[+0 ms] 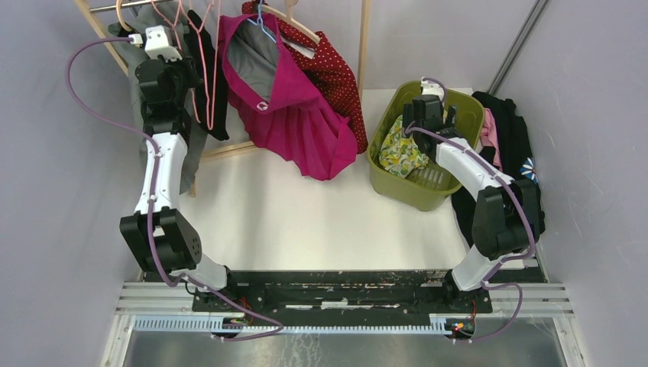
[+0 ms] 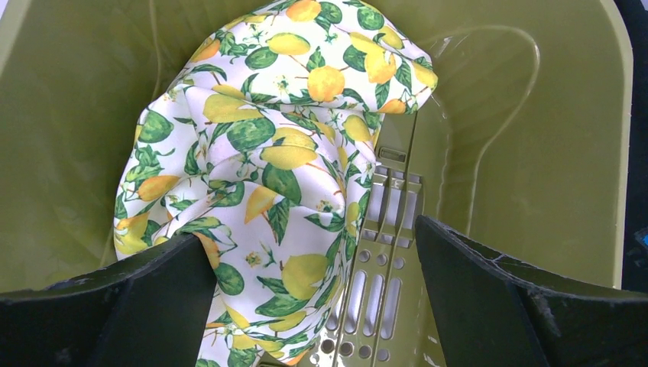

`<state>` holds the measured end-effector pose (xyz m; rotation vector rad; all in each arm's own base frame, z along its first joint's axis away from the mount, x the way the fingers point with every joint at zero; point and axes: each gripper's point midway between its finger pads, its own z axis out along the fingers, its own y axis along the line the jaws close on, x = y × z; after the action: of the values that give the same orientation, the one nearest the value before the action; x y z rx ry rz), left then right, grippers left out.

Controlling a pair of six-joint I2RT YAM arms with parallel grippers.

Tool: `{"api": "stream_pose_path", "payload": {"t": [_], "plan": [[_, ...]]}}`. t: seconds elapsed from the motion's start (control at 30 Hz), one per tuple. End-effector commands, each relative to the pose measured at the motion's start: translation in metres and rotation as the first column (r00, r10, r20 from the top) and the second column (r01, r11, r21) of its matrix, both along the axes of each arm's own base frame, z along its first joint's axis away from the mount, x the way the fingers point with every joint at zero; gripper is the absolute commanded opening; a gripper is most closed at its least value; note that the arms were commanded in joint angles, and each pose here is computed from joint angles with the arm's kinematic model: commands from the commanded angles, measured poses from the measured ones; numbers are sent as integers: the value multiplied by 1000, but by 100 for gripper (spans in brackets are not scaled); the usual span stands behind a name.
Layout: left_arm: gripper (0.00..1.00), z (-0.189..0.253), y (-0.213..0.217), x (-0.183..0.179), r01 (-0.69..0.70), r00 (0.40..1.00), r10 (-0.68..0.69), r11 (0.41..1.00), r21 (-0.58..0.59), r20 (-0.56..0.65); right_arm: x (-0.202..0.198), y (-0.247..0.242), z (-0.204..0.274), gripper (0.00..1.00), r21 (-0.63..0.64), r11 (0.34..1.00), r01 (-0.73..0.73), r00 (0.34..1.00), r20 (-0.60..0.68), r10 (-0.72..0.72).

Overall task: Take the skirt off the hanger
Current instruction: Pick up the hanger from the clothesline.

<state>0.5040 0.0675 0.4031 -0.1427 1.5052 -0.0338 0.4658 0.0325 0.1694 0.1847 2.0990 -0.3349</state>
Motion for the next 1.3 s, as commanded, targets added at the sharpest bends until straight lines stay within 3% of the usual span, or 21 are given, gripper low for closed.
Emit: {"api": "stream_pose_path", "payload": {"t": [0.0,0.3,0.77,1.0,1.27], "plan": [[3,61,5,-3,-26,976,16,999,39,218,2,0,9,100,-3,1000,3,999,32,-3],[3,84,3,-20,-35,946,17,998,50,323,7,5,-1,100,3,1000,-8,1000,11,8],[3,89,3,-46,-75,925,47,995,60,378,10,10,-15,100,31,999,-15,1000,-13,15],[3,76,0,-51,-70,939,42,995,68,342,6,5,-17,100,12,1000,3,1000,-18,-3],[3,26,-22,-79,-35,978,14,995,99,208,10,3,-8,100,-6,1000,10,1000,-6,-11]]}}
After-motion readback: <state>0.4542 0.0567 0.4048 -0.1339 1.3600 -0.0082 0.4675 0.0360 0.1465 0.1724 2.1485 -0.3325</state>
